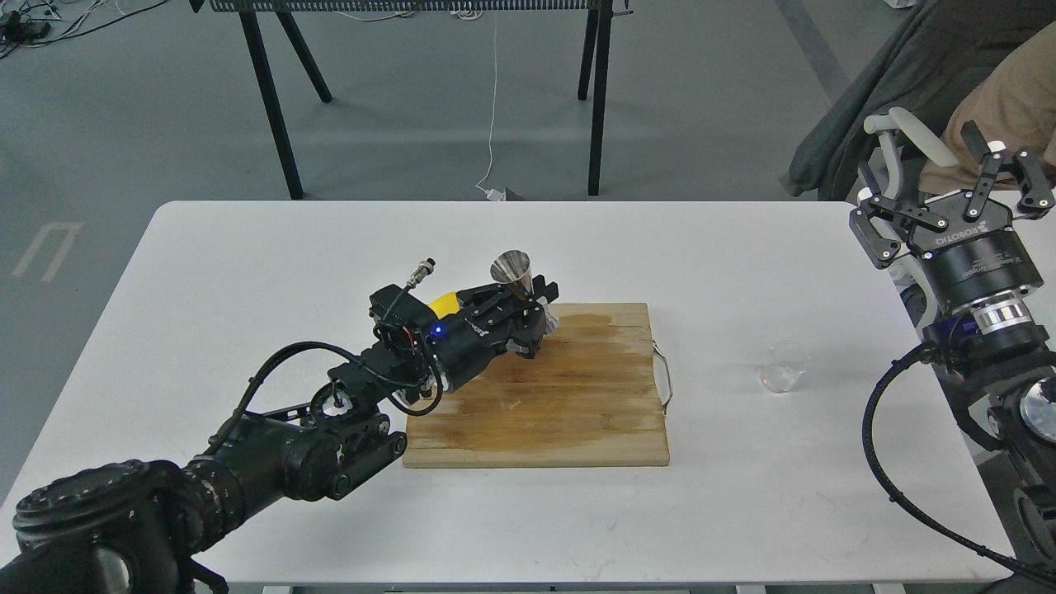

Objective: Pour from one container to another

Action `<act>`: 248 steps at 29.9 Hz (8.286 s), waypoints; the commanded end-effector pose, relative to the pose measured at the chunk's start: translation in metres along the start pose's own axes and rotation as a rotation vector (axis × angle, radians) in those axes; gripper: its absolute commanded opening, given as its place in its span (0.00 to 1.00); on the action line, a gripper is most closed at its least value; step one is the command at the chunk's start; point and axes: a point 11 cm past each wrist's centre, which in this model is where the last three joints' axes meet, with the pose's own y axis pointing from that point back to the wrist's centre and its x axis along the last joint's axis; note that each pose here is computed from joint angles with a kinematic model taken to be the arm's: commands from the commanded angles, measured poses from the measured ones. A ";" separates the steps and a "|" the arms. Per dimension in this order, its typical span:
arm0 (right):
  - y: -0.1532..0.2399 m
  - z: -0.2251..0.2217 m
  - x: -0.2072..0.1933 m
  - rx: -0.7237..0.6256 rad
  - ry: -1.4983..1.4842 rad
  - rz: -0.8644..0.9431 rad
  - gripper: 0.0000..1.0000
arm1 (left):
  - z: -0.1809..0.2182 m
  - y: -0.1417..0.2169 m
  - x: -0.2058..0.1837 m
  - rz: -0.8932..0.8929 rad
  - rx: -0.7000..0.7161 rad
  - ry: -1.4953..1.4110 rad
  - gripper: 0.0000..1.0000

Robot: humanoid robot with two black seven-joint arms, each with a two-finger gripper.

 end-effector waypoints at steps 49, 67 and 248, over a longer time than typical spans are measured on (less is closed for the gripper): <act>0.003 0.003 0.004 0.000 -0.009 0.010 0.99 | 0.010 0.024 -0.048 -0.101 -0.003 0.031 0.82; 0.004 0.003 0.004 0.003 -0.009 0.012 0.99 | 0.014 0.028 -0.055 -0.108 -0.001 0.049 0.99; 0.055 0.120 0.103 -0.235 -0.338 1.030 0.98 | -0.190 0.234 0.124 0.779 0.137 1.696 0.99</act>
